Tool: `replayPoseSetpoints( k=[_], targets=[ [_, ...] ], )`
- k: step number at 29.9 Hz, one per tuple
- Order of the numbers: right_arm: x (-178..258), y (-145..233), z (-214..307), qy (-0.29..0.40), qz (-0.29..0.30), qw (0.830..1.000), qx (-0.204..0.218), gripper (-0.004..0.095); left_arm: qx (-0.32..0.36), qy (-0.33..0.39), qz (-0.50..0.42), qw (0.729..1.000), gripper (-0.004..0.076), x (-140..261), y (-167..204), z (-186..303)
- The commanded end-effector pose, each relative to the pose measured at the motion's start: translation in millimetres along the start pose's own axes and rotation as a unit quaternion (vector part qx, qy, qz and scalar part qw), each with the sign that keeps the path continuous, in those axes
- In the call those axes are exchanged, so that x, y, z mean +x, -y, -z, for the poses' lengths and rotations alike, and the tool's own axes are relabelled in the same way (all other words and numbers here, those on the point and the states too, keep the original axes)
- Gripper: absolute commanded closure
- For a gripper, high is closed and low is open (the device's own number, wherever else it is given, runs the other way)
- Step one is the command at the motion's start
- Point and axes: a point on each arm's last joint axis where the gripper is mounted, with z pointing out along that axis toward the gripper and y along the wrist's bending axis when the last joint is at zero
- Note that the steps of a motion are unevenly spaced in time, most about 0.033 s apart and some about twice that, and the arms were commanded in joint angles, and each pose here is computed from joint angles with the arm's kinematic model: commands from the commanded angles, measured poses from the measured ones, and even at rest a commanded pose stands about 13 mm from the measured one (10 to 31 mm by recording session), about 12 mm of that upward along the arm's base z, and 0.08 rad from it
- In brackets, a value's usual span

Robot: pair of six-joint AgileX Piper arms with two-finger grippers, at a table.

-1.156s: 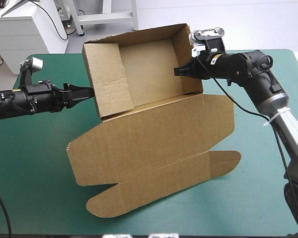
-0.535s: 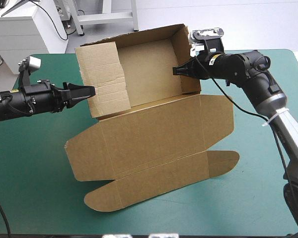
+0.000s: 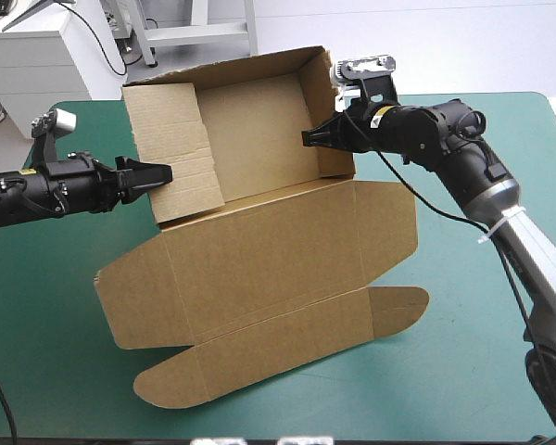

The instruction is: Fold the box

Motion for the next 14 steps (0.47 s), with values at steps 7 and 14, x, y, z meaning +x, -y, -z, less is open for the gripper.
replayPoseSetpoints(
  k=[7, 14],
  targets=[
    [-12.4, -35.6, 24.2, 0.061, 0.024, 0.998, -0.027, 0.0925, -0.045, 0.005, -0.066, 0.997, 0.0267, 3.2, 30.6, -20.4],
    [-5.2, -49.1, 23.3, 0.038, 0.044, 0.998, -0.033, 0.0925, -0.112, 0.044, -0.071, 0.99, 0.0267, -1.1, 32.1, -35.5]
  ],
)
